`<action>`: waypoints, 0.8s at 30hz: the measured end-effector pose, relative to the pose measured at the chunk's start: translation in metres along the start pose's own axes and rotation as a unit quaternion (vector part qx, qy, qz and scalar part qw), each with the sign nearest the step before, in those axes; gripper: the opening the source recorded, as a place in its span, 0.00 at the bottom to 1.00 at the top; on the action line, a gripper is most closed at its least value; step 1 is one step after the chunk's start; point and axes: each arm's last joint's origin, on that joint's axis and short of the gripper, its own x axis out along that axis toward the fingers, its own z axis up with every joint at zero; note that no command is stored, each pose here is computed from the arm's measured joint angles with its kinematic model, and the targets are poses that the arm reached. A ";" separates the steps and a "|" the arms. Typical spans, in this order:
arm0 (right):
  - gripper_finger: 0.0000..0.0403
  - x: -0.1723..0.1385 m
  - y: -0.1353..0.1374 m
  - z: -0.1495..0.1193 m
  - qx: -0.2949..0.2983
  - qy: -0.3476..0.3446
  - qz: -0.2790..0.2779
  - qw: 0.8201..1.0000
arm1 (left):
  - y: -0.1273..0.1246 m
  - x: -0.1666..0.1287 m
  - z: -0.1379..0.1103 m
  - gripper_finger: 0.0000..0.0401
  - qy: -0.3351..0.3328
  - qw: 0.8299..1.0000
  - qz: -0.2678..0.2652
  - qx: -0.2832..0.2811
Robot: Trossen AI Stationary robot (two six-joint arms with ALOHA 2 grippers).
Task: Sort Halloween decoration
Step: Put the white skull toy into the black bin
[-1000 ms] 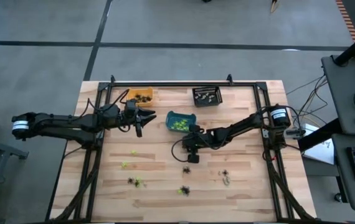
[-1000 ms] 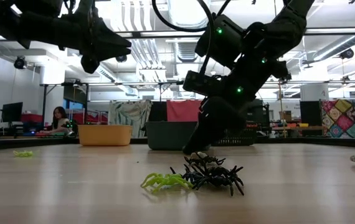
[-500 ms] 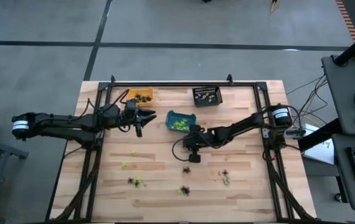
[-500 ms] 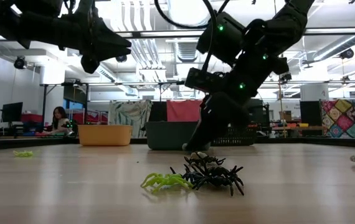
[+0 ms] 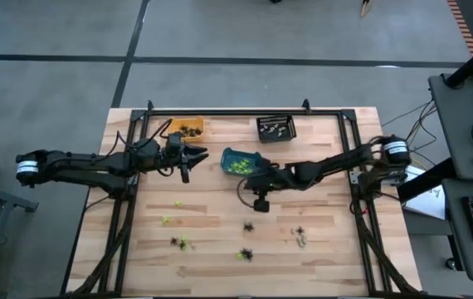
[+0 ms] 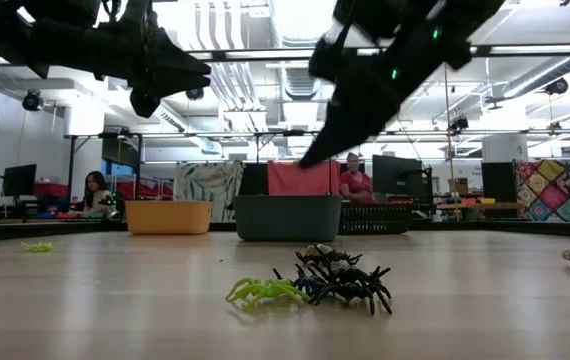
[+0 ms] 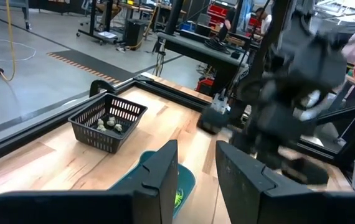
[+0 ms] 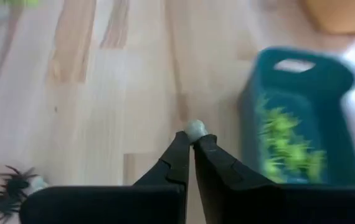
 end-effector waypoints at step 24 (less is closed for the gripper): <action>0.03 -0.068 -0.199 -0.050 0.289 0.087 -0.247 0.921 | -0.001 0.000 0.002 0.23 -0.012 1.000 -0.003 0.001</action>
